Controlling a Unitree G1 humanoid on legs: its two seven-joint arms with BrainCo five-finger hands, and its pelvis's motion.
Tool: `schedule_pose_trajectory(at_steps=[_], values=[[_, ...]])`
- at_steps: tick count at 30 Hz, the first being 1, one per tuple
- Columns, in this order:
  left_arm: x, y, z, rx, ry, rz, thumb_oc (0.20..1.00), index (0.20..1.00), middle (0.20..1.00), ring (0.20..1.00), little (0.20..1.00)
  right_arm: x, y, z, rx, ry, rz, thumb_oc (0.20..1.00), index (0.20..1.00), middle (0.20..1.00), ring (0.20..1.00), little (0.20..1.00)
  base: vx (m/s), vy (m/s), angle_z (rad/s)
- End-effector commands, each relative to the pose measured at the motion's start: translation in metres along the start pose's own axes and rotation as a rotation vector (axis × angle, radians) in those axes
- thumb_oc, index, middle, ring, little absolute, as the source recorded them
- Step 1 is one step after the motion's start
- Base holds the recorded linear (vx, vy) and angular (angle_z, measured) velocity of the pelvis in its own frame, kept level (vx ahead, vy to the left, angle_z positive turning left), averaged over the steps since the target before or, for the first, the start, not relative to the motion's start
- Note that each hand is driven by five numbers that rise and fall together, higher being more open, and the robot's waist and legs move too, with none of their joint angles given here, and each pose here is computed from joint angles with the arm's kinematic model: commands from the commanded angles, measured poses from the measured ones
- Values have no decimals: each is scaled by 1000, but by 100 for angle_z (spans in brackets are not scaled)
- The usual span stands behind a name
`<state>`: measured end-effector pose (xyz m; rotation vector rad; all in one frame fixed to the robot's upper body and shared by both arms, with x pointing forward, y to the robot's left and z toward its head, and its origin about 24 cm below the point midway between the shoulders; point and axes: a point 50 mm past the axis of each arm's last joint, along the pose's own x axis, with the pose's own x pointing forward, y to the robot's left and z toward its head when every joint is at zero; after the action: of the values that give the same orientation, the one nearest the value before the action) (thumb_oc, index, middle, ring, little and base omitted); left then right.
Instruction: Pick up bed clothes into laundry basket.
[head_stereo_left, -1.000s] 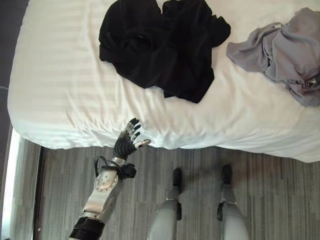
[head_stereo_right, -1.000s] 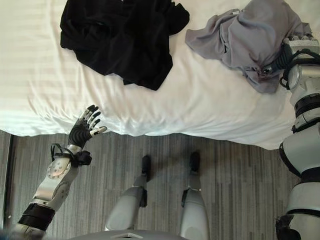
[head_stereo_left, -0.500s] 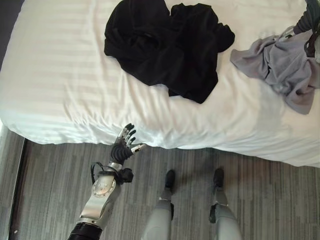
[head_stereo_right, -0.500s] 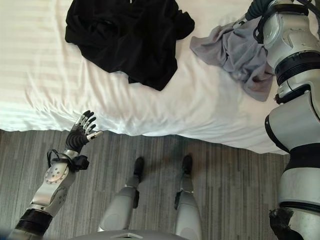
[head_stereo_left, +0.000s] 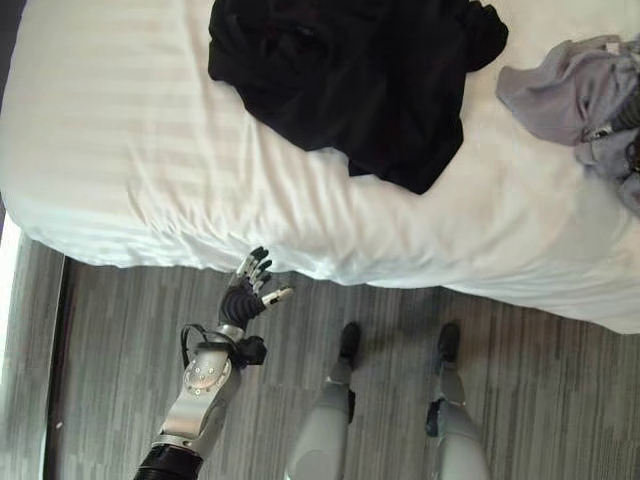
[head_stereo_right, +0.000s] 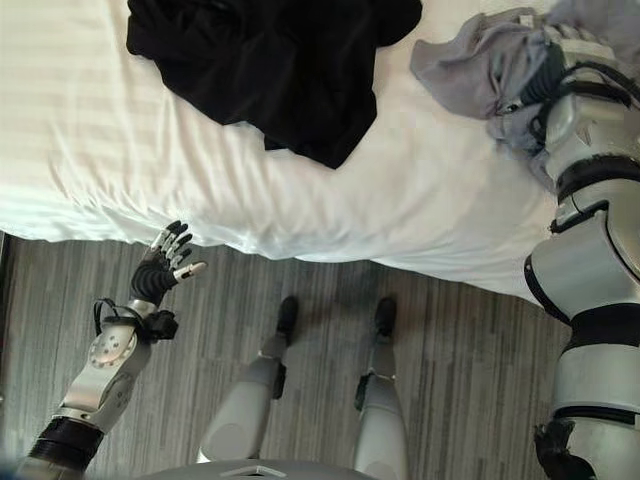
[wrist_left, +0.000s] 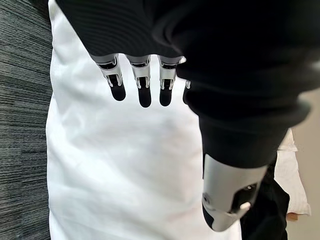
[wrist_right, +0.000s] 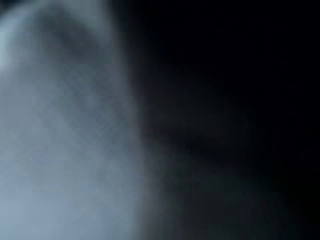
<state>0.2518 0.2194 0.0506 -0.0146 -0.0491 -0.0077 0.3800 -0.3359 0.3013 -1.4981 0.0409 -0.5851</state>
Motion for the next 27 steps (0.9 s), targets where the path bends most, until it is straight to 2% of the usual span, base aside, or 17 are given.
schedule_pose_trajectory(at_steps=[1,5,6,7,8,9,11,12,15,17,18,22,24,26,27], values=[[13,-14,38,-10,-175,-64,1000,1000,1000,1000,1000,-6,-18,-56,-74,193,-14,1000,1000,1000,1000,1000,0,0,0],[12,-13,37,-13,-170,-53,1000,1000,1000,1000,1000,-20,31,-70,-4,261,110,1000,1000,1000,1000,1000,0,0,0],[13,-11,38,-19,-177,-36,1000,1000,1000,1000,1000,-37,75,-78,65,308,227,1000,1000,1000,1000,1000,0,0,0],[12,-9,37,-18,-173,-26,1000,1000,1000,1000,1000,-44,89,-79,136,329,263,1000,1000,1000,1000,1000,0,0,0],[12,-8,36,-23,-170,-19,1000,1000,1000,1000,1000,-54,109,-82,309,374,318,586,586,586,586,586,25,5,6],[12,-4,37,-23,-178,-2,1000,1000,1000,1000,1000,-61,121,-85,627,443,284,200,200,200,200,200,30,-5,11],[11,1,37,-38,-184,35,1000,1000,1000,1000,1000,-92,169,-78,1441,616,169,200,200,200,200,200,-3,-4,8],[10,3,35,-40,-177,44,1000,1000,1000,1000,1000,-103,188,-66,1619,653,174,200,200,200,200,200,0,0,0],[9,3,25,-65,-140,75,1000,1000,1000,1000,1000,-112,207,-23,1909,643,189,200,200,200,200,200,-5,21,-10],[9,3,23,-71,-135,90,1000,1000,1000,1000,1000,-113,208,-9,1987,620,187,200,200,200,200,200,-6,19,-30],[11,0,21,-88,-129,105,1000,1000,1000,1000,1000,-117,211,17,2165,596,178,200,200,200,200,200,-10,24,-34],[16,-4,19,-106,-124,120,1000,1000,1000,1000,1000,-127,211,60,2363,546,213,200,200,200,200,200,-5,12,-23],[20,-9,19,-116,-124,125,1000,1000,1000,1000,1000,-134,201,96,2491,463,271,200,200,200,200,200,0,4,-3],[22,-11,19,-113,-126,120,1000,1000,1000,1000,1000,-137,196,108,2542,427,294,200,200,200,200,200,16,3,-1],[23,-11,22,-100,-139,115,1000,1000,1000,1000,1000,-135,179,122,2628,336,287,200,200,200,200,200,0,0,0]])
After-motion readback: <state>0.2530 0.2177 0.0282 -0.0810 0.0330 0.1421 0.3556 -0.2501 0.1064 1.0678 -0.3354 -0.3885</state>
